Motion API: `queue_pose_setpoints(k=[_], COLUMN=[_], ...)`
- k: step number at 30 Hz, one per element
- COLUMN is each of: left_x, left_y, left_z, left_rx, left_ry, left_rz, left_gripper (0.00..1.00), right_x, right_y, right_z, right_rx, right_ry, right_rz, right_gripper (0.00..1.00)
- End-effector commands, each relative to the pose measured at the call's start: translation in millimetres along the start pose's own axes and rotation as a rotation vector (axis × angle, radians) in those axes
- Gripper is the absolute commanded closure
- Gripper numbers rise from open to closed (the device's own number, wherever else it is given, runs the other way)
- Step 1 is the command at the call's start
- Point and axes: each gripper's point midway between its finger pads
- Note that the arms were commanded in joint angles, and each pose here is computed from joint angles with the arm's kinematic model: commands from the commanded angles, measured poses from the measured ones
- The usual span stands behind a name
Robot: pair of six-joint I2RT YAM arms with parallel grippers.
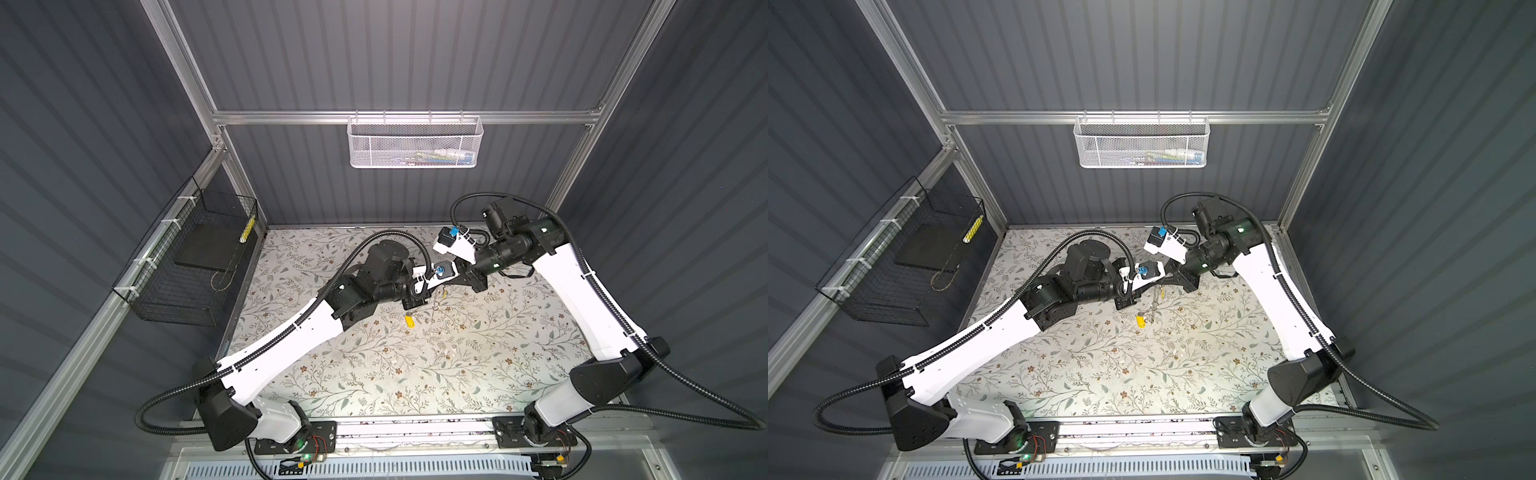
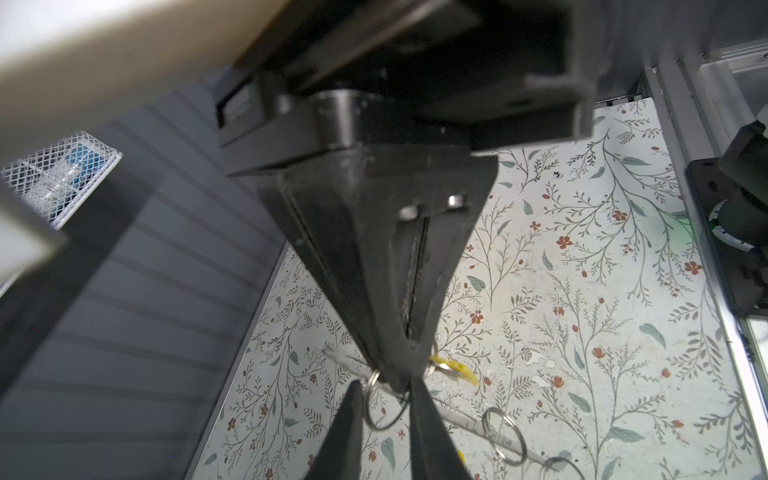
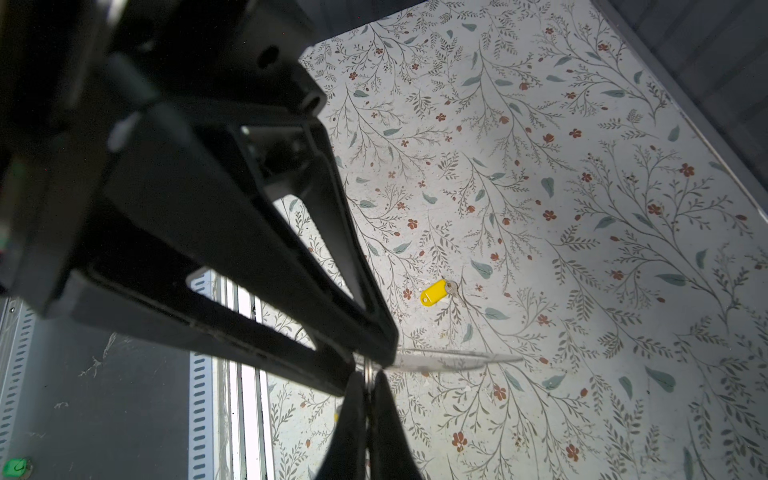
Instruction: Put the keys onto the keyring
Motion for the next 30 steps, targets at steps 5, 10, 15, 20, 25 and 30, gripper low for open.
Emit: queue_pose_setpoints(k=[5, 10, 15, 20, 25, 30], left_x=[-11, -11, -8, -3, -1, -3], left_y=[1, 1, -1, -8, -10, -1], left_z=[0, -1, 0, 4, 7, 10], left_rx=[0.033, 0.040, 0.054, 0.095, 0.093, 0.027], left_ry=[-0.003, 0.006, 0.019, 0.040, 0.026, -0.002], left_rz=[0.009, 0.010, 0.008, 0.019, 0.025, -0.012], left_gripper=[0.86, 0.92, 0.93, 1.00, 1.00, 1.00], right_x=[-3, -3, -5, -7, -10, -12], right_y=[16, 17, 20, 22, 21, 19], right_z=[-2, -3, -6, -9, -11, -11], right_rx=[-0.047, -0.040, -0.039, -0.027, 0.000, 0.015], right_ry=[-0.027, -0.032, -0.046, -0.065, -0.102, -0.140], right_rz=[-0.026, -0.037, -0.052, -0.066, -0.084, -0.088], right_gripper=[1.00, 1.00, 1.00, 1.00, 1.00, 1.00])
Point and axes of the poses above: each gripper's point midway between its finger pads, its own z axis out along the fingers, its own y axis along the line the jaws close on, x = y × z, and after that the axes turned 5 degrees about z, right-handed
